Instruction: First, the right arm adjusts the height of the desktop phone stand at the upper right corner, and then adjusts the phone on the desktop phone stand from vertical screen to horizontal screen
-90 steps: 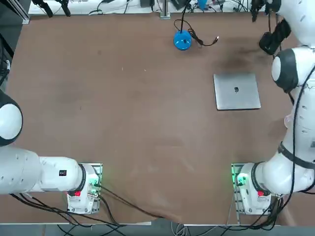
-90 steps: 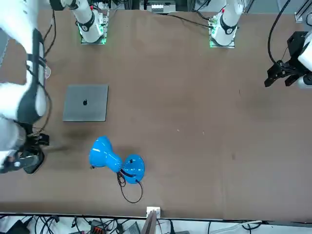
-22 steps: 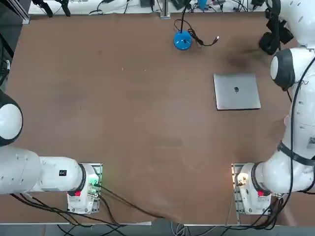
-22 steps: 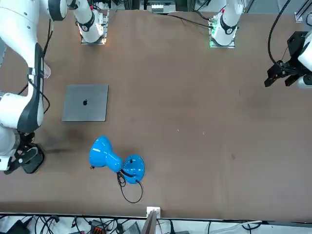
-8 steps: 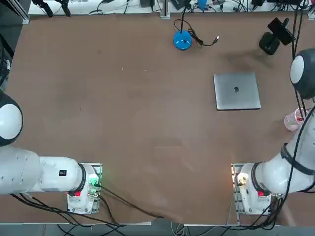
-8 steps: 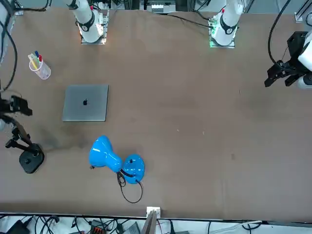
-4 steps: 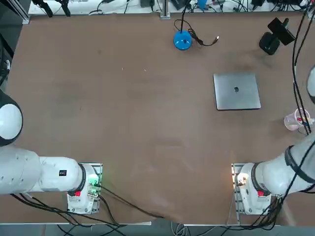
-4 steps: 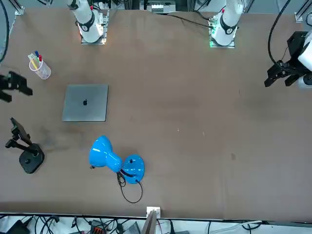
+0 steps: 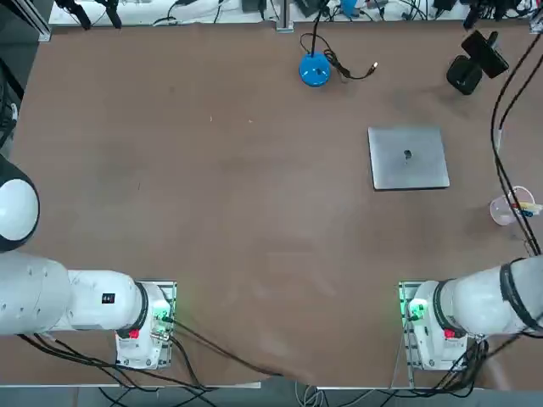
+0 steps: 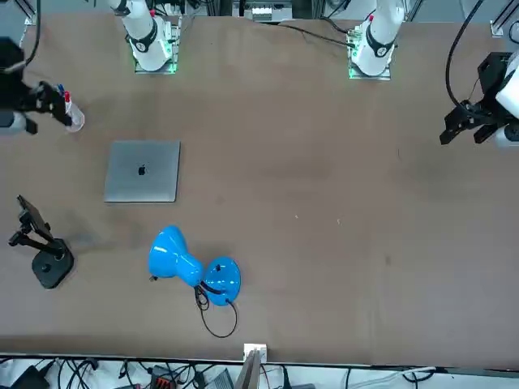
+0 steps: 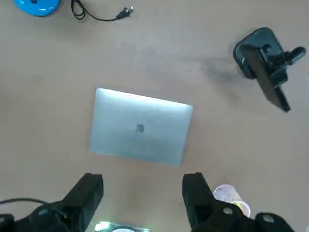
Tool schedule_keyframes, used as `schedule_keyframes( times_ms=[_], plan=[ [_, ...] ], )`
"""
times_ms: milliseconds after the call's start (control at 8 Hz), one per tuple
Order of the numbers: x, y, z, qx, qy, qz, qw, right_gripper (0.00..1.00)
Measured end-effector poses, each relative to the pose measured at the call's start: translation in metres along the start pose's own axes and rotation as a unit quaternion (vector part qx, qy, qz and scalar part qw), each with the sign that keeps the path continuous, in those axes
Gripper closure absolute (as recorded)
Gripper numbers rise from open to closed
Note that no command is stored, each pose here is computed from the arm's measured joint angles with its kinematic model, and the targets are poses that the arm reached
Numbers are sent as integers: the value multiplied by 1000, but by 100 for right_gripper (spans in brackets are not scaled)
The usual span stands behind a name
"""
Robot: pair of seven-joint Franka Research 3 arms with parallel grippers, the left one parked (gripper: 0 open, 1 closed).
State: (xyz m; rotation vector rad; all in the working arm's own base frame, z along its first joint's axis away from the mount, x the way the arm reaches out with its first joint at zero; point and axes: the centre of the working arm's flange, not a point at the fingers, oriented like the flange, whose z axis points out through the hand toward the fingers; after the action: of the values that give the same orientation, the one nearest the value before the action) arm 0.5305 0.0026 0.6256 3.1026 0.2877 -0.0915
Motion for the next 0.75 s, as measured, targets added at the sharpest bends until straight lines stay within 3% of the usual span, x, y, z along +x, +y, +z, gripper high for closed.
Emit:
schedule_keyframes(
  times_ms=[375,750],
  plan=[
    [-41,12,5,8,17,22,1000,0],
    [-42,8,11,9,14,47,999,0]
  ],
)
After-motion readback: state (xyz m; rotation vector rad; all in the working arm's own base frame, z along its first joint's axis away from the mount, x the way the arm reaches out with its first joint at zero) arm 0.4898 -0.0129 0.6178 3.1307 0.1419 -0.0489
